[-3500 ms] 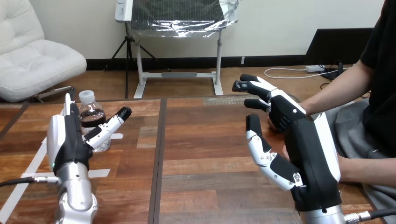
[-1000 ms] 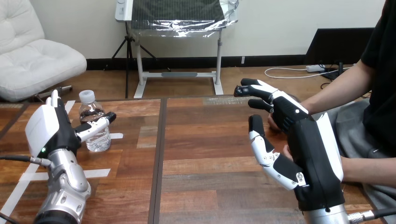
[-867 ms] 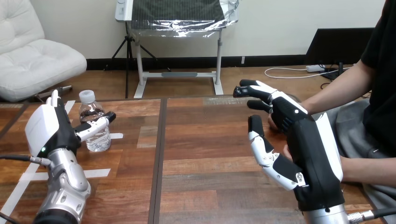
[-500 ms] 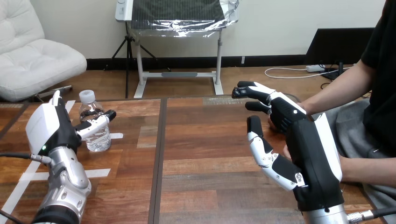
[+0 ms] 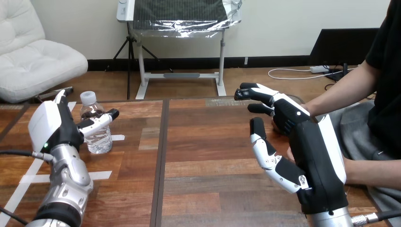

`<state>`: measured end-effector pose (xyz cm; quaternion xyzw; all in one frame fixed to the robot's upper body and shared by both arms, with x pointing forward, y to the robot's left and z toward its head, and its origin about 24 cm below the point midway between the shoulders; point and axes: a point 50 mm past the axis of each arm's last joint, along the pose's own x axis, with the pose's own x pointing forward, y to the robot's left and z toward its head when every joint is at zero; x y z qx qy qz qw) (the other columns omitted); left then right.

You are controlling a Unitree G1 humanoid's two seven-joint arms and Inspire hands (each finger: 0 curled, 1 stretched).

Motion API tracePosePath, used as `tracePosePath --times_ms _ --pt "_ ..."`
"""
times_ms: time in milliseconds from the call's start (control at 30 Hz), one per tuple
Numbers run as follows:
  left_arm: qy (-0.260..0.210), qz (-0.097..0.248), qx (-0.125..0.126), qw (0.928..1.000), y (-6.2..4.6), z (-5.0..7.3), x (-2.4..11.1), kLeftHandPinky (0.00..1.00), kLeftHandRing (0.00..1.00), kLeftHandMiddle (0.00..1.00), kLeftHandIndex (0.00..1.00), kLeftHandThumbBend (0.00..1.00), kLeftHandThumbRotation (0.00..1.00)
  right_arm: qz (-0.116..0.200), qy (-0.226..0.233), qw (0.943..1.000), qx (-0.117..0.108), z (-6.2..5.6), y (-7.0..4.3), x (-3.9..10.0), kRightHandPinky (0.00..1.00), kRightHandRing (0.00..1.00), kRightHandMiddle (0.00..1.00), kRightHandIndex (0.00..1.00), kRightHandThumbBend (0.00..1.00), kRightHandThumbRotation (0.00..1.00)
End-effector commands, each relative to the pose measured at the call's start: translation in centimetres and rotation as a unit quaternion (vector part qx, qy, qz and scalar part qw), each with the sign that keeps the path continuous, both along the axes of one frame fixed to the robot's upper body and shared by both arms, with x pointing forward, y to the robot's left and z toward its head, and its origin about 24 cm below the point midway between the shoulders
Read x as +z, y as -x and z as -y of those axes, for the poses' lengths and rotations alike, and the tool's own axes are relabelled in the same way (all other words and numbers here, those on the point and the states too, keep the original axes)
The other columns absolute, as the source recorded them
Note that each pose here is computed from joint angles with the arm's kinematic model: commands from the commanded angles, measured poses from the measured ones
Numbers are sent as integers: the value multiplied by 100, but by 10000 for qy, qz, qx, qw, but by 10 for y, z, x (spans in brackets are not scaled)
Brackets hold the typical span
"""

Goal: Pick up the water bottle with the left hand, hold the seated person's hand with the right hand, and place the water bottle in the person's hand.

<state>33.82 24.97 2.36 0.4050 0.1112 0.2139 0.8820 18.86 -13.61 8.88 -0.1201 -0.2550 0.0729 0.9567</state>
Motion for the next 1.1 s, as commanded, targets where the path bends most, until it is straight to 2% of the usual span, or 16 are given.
tracePosePath --times_ms 0,200,700,1067 --pt "-21 429 -254 9988 -22 6 32 76 85 89 87 92 49 389 6 9992 104 0 -9 13 73 80 81 69 7 0" --pt "51 303 -284 9991 -23 7 32 75 85 89 87 90 47 408 69 9991 88 1 -9 13 68 78 80 69 8 0" --pt "-53 29 -369 9993 -28 10 32 74 84 88 87 88 47 411 40 9991 109 2 -8 14 67 78 80 69 9 0" --pt "-26 -97 -403 9991 -29 12 31 75 86 89 88 88 48 425 51 9990 101 3 -7 15 59 75 79 67 10 0"
